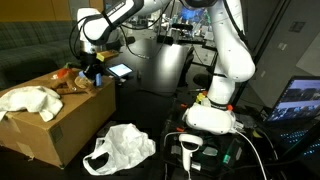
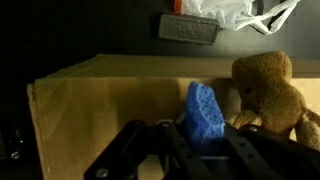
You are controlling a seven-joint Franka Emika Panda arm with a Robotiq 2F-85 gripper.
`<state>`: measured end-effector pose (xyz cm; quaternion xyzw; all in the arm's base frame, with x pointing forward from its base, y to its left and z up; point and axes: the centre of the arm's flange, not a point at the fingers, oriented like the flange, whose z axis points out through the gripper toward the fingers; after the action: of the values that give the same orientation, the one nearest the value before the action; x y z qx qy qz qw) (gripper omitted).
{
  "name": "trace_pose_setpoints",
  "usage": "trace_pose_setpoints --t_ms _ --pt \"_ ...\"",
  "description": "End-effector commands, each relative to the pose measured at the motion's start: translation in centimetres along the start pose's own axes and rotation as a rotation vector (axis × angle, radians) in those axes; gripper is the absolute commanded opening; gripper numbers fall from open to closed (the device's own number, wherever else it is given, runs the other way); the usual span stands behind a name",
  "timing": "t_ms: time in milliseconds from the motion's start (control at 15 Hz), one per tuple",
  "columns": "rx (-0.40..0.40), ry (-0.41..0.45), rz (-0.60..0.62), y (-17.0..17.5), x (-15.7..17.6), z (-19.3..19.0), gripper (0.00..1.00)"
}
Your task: Pick up all the objects on the table and put them on the box, then pick up all the object on the box and put them on the table
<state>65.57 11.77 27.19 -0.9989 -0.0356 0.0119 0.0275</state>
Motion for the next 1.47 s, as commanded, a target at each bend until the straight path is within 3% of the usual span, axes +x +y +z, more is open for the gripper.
trace_pose_setpoints --t_ms 0,67,133,267,800,1133,1400 --pt "0.041 -0.03 -0.017 -0.1 0.6 -0.5 0.03" --pt "0.043 -0.035 -0.017 -0.2 0.6 -0.5 0.05" --pt "0.045 -0.041 -0.016 -0.2 0.4 -0.5 0.38" --pt "0.047 -0.048 -0.008 -0.1 0.3 -0.6 0.41" --pt "0.032 -0.026 0.055 2.1 -0.4 -1.9 1.0" --pt "0.015 0.029 0.095 3.2 -1.5 -4.8 1.0" --pt "0.003 0.069 0.078 1.3 -2.2 -7.2 1.0"
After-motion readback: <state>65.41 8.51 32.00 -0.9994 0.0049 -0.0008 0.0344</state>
